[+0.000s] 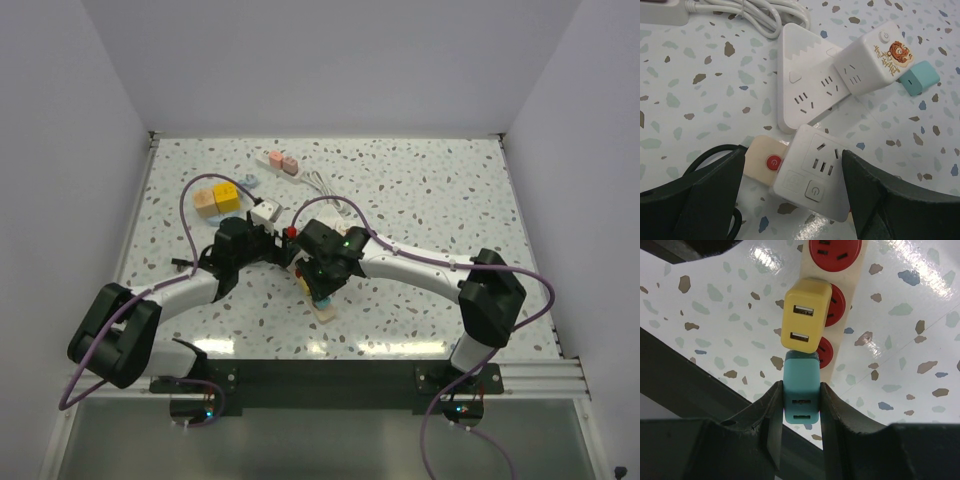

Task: Insert the plug

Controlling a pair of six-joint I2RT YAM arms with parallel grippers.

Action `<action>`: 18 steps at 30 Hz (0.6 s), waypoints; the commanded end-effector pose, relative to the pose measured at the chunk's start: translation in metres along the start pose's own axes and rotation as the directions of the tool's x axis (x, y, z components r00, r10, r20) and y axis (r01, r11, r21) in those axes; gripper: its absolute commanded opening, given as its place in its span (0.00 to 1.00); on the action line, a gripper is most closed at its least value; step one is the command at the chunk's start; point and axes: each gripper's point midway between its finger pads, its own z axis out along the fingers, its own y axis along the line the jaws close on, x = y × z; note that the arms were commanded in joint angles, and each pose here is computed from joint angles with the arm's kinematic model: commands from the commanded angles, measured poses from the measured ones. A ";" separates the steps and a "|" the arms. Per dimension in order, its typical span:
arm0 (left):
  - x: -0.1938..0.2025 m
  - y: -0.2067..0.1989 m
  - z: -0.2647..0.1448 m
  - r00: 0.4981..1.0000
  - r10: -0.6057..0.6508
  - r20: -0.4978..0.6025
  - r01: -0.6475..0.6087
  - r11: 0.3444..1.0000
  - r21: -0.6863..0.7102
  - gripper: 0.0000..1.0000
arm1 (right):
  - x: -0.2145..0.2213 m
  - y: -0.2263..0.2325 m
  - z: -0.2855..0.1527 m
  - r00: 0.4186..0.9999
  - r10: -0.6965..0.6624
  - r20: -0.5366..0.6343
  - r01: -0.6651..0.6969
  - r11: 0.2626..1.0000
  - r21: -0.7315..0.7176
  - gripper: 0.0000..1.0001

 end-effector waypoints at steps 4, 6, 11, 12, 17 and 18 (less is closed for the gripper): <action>-0.018 -0.006 0.005 0.999 0.037 0.038 -0.039 0.999 0.032 0.83 | -0.015 -0.001 0.001 0.999 -0.012 0.049 0.010 1.000 0.028 0.00; -0.018 -0.006 0.006 0.999 0.037 0.037 -0.038 0.999 0.032 0.83 | -0.015 -0.002 0.000 0.999 -0.008 0.054 0.007 0.999 0.031 0.00; -0.018 -0.006 0.006 0.999 0.036 0.037 -0.038 0.999 0.031 0.83 | -0.017 0.000 -0.003 0.998 -0.010 0.066 0.008 1.000 0.027 0.00; -0.018 -0.006 0.006 0.999 0.037 0.037 -0.038 0.999 0.032 0.83 | -0.017 0.001 -0.004 0.998 -0.011 0.068 0.009 1.000 0.024 0.00; -0.017 -0.006 0.006 0.999 0.036 0.032 -0.037 0.999 0.034 0.83 | -0.020 0.001 -0.007 0.997 -0.011 0.079 0.009 1.000 0.027 0.00; -0.017 -0.006 0.007 0.999 0.037 0.031 -0.038 0.999 0.033 0.83 | -0.019 0.001 -0.007 0.997 -0.012 0.079 0.010 1.000 0.027 0.00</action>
